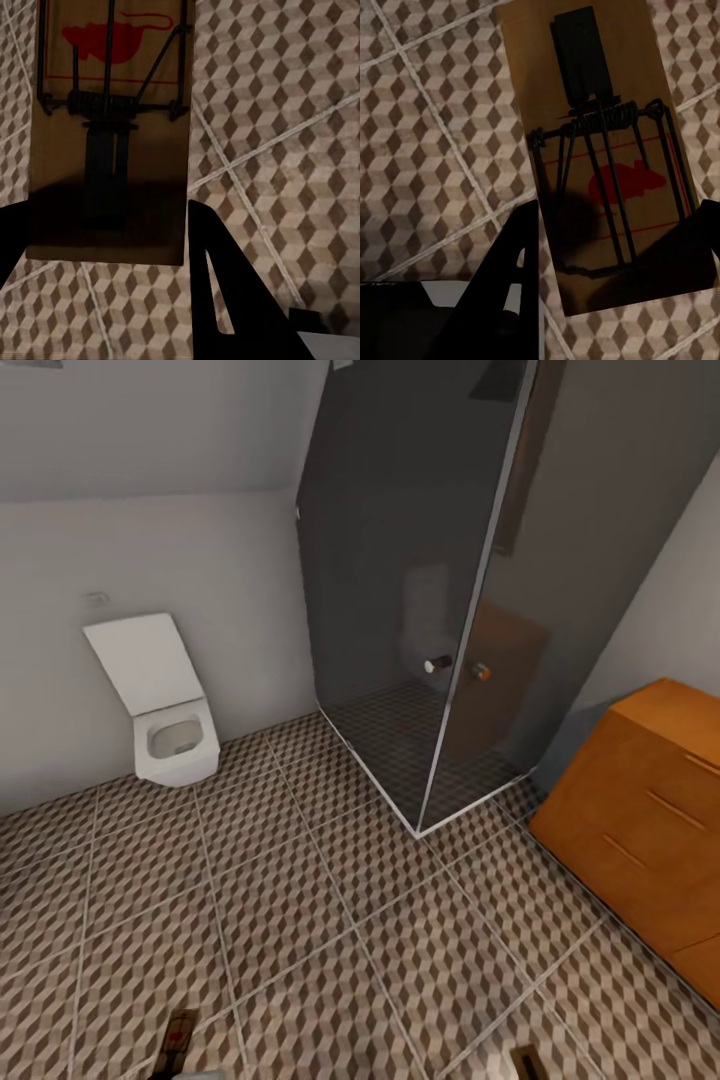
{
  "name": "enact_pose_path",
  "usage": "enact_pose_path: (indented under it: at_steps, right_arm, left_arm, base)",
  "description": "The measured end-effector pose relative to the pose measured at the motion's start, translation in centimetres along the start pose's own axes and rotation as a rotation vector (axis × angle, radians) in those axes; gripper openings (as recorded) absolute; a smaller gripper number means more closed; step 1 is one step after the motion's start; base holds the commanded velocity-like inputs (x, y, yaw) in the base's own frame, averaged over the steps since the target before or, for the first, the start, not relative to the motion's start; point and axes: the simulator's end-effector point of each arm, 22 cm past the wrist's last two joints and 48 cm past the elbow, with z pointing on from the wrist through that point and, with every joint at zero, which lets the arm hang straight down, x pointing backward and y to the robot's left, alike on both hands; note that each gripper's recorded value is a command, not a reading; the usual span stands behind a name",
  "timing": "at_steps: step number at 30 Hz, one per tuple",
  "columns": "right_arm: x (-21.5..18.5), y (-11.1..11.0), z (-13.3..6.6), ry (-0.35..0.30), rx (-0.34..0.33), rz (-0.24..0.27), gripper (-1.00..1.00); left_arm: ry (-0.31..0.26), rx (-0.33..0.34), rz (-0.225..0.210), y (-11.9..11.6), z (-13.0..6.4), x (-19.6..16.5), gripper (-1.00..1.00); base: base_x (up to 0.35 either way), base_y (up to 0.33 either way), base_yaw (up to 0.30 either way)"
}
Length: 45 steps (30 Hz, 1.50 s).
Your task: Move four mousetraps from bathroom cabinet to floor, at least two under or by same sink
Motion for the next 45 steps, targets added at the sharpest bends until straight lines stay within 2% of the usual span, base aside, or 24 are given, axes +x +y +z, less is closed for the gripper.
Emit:
enact_pose_path:
  at_steps: [45]
  right_arm:
    - [0.97, -0.01, -0.05, 0.023, 0.0, -0.001, -1.0]
  left_arm:
    - [0.02, 0.004, 0.007, -0.19, -0.04, 0.94, -1.0]
  base:
    - [0.0, 0.0, 0.225]
